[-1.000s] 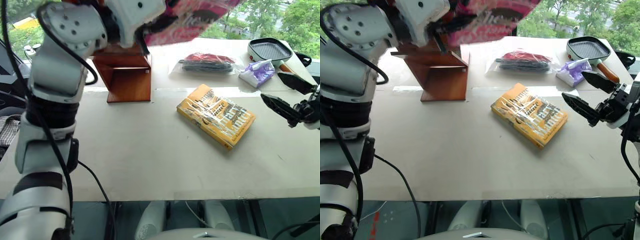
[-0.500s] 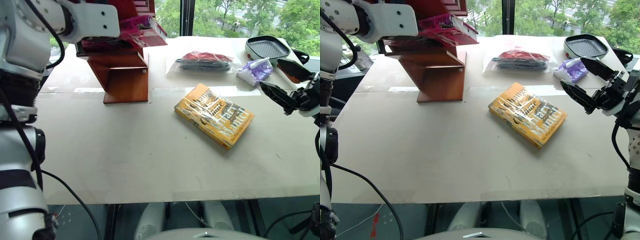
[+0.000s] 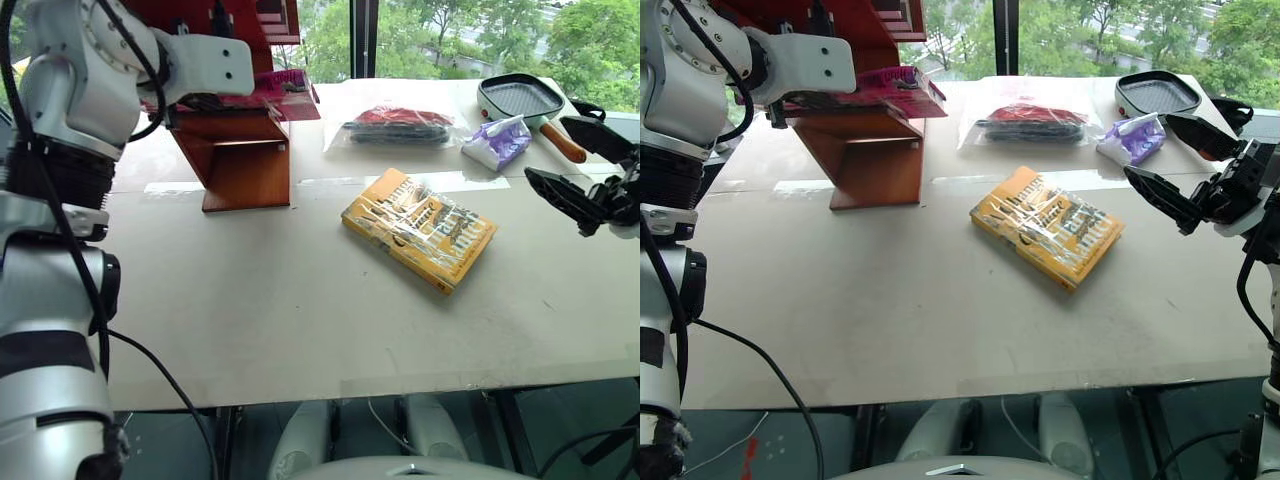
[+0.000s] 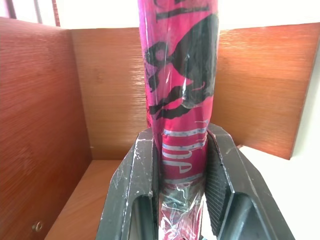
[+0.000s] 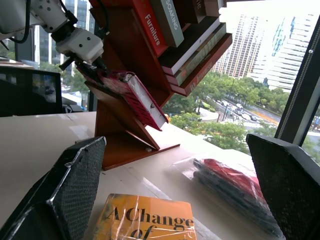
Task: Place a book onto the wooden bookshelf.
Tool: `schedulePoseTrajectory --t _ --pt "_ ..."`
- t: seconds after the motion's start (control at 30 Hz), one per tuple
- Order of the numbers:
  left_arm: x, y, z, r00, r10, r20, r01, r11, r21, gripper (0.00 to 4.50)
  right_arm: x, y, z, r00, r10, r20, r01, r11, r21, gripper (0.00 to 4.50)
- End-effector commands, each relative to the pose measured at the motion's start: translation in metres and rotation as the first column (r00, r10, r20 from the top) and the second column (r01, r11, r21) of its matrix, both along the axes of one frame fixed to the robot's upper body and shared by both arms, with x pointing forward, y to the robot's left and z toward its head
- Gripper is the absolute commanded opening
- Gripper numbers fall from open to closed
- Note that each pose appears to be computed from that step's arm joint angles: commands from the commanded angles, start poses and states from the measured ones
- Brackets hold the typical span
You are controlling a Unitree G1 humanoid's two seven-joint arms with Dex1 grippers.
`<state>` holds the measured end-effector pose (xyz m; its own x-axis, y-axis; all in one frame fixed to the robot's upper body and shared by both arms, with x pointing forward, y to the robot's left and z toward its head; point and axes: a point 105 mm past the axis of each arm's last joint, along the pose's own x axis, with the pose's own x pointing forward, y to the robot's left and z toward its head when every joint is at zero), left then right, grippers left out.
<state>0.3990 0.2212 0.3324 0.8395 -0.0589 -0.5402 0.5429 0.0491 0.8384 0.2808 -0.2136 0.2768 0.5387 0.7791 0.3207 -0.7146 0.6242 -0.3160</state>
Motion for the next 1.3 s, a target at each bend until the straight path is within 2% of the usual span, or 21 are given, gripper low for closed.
schedulePoseTrajectory --t 0.03,0.07,0.13,0.23,0.33,0.43,0.53,0.63,0.7,0.8,0.83,0.93,1.0,1.07,1.2,1.3 --pt "-0.001 0.003 -0.011 0.997 0.038 -0.073 -0.042 0.998 -0.05 1.65 -0.009 0.001 0.013 0.998 0.0 0.063 0.001 1.0 -0.008 4.5" --pt "-0.002 0.001 -0.008 0.997 0.036 -0.063 -0.041 0.996 -0.077 1.87 -0.009 0.001 0.013 0.998 0.001 0.061 0.0 1.0 -0.009 4.5" --pt "-0.005 -0.003 0.004 1.0 0.028 -0.011 -0.03 0.99 -0.136 2.89 -0.009 0.001 0.013 0.998 0.004 0.055 -0.003 1.0 -0.011 4.5" --pt "-0.025 -0.004 0.019 1.0 0.004 0.012 -0.001 0.978 -0.21 4.42 -0.009 0.0 0.013 0.999 0.005 0.046 -0.004 1.0 -0.017 4.5" --pt "-0.05 0.005 0.032 0.999 0.017 0.046 -0.001 0.944 -0.331 4.42 -0.009 -0.002 0.013 0.999 0.004 0.04 -0.003 1.0 -0.024 4.5" --pt "-0.072 -0.001 0.039 0.996 -0.044 0.077 0.074 0.888 -0.454 4.42 -0.01 -0.005 0.012 1.0 -0.001 0.028 0.002 1.0 -0.029 4.5" --pt "-0.096 -0.036 0.045 0.966 -0.23 0.12 0.254 0.745 -0.617 4.42 -0.01 -0.006 0.008 1.0 -0.014 0.007 0.014 0.999 -0.045 4.5" --pt "-0.117 -0.071 0.041 0.901 -0.407 0.151 0.373 0.547 -0.75 4.42 -0.011 -0.01 0.0 0.999 -0.031 -0.026 0.029 0.997 -0.069 4.5" --pt "-0.124 -0.088 0.022 0.868 -0.479 0.134 0.346 0.389 -0.854 4.42 -0.012 -0.012 -0.01 0.996 -0.061 -0.064 0.054 0.993 -0.1 4.5" --pt "-0.12 -0.109 -0.017 0.862 -0.492 0.121 0.249 0.203 -0.947 4.42 -0.015 -0.023 -0.033 0.98 -0.138 -0.141 0.115 0.981 -0.155 4.5" --pt "-0.115 -0.11 -0.033 0.88 -0.462 0.113 0.209 0.162 -0.964 4.42 -0.014 -0.025 -0.044 0.969 -0.183 -0.168 0.15 0.97 -0.193 4.5" --pt "-0.112 -0.11 -0.077 0.913 -0.401 0.07 0.12 0.103 -0.987 4.42 -0.027 -0.029 -0.069 0.941 -0.241 -0.239 0.171 0.945 -0.279 4.5" --pt "-0.113 -0.103 -0.105 0.929 -0.369 0.012 0.055 0.106 -0.993 4.42 -0.039 -0.038 -0.079 0.922 -0.272 -0.277 0.189 0.937 -0.292 4.5" --pt "-0.118 -0.078 -0.138 0.946 -0.317 -0.064 -0.013 0.159 -0.987 4.42 -0.05 -0.051 -0.09 0.891 -0.324 -0.318 0.217 0.92 -0.327 4.5" --pt "-0.134 -0.042 -0.177 0.951 -0.254 -0.179 -0.118 0.236 -0.965 4.42 -0.071 -0.07 -0.106 0.845 -0.382 -0.374 0.233 0.893 -0.385 4.5" --pt "-0.142 -0.021 -0.191 0.949 -0.215 -0.23 -0.175 0.247 -0.953 4.42 -0.087 -0.086 -0.114 0.806 -0.426 -0.411 0.249 0.874 -0.418 4.5"
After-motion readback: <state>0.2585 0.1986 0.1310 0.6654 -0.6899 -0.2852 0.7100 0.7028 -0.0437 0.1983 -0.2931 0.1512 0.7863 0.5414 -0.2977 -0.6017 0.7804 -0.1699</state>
